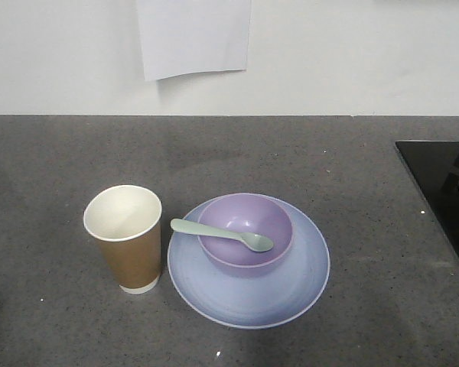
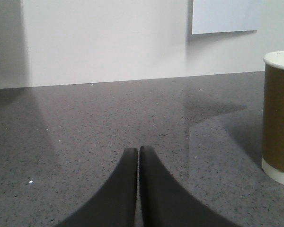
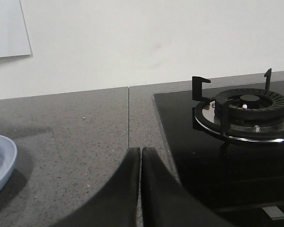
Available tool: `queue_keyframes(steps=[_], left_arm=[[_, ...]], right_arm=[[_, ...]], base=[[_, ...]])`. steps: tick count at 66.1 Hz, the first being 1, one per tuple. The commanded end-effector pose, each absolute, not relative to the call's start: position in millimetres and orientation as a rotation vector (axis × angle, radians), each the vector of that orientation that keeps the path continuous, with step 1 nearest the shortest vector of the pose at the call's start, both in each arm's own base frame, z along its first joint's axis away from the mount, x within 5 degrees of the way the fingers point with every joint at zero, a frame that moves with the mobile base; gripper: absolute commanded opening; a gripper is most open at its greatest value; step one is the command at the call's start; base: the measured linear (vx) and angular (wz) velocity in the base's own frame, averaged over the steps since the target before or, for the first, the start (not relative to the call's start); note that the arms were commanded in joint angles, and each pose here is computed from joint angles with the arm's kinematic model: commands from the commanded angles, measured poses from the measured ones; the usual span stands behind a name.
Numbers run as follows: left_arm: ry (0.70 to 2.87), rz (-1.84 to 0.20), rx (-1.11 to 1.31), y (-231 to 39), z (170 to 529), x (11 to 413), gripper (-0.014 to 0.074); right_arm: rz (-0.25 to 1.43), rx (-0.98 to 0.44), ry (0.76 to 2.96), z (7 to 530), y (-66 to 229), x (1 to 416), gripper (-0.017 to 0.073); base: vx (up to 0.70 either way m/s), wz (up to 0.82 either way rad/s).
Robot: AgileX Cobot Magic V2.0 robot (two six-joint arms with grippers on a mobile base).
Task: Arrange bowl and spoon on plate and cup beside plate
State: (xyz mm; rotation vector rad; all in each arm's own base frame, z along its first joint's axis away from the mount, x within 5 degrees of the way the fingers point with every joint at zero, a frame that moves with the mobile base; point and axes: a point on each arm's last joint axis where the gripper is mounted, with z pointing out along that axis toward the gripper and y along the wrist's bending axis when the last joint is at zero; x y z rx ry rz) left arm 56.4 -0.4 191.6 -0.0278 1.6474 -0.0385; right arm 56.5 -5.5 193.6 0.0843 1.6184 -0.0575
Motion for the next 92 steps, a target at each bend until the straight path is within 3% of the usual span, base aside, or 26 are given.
queue_keyframes(steps=[1, 92], left_arm=[[1.579, -0.049, -0.034, -0.5, 189.8, 56.6, -0.0007], [1.579, -0.049, -0.034, -0.5, 189.8, 56.6, -0.0007]], right_arm=[[-0.064, 0.072, 1.544, 196.0, -5.1, 56.4, -0.0005], [-0.063, 0.069, 1.522, 198.0, -4.8, 56.4, -0.0005]], base=[[0.00, 0.00], [0.00, 0.00]])
